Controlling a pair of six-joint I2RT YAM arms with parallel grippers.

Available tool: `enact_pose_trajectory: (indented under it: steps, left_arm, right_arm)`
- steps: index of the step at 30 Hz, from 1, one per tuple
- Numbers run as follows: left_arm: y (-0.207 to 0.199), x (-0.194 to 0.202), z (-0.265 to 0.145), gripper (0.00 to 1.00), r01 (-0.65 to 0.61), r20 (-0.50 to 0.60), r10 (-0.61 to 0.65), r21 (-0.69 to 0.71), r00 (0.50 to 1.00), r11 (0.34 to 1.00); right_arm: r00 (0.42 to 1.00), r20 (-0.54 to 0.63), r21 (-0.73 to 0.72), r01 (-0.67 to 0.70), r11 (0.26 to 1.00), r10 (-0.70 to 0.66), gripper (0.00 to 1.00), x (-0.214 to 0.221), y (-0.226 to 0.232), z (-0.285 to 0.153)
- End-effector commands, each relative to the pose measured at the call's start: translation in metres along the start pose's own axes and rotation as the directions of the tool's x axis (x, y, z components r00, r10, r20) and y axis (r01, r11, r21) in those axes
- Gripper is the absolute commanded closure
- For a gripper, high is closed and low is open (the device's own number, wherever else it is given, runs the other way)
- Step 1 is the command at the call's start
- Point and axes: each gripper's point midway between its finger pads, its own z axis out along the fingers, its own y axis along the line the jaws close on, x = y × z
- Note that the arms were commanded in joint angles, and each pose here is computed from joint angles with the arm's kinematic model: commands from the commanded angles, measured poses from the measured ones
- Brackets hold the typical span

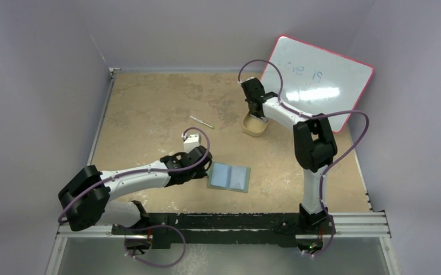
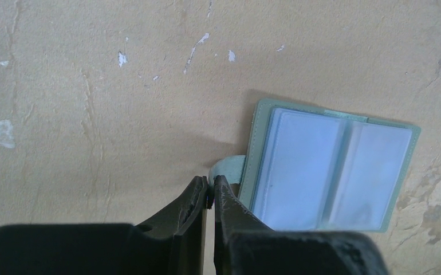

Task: Put the credit cards into the card holder
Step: Pick up the credit card from the storage box.

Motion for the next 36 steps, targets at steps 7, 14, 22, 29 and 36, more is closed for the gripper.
enact_pose_trajectory:
  steps: [7, 14, 22, 29, 36]
  left_arm:
    - [0.003, -0.006, -0.002, 0.94, 0.048, 0.031, -0.048, 0.002, 0.998, 0.999]
    - [0.0, -0.007, -0.003, 0.95, 0.078, 0.037, -0.078, 0.016, 0.996, 0.997]
    - [-0.014, -0.011, -0.006, 1.0, 0.175, 0.038, -0.179, 0.103, 0.983, 0.979]
    - [-0.018, -0.015, -0.005, 1.0, 0.281, 0.035, -0.289, 0.16, 0.957, 0.946]
    - [-0.014, -0.022, -0.005, 1.0, 0.357, 0.055, -0.372, 0.178, 0.927, 0.917]
  right_arm:
    - [0.994, 0.04, 0.086, -0.105, 0.991, 0.102, 0.87, -0.017, -0.045, -0.036]
    - [0.981, 0.056, -0.071, -0.184, 0.98, 0.188, 0.97, -0.022, -0.029, -0.059]
    - [0.939, 0.051, -0.362, -0.299, 0.883, 0.339, 1.0, -0.024, 0.007, -0.105]
    - [0.882, -0.029, -0.57, -0.401, 0.717, 0.47, 1.0, -0.014, 0.044, -0.14]
    - [0.777, -0.153, -0.757, -0.489, 0.433, 0.61, 1.0, 0.003, 0.085, -0.179]
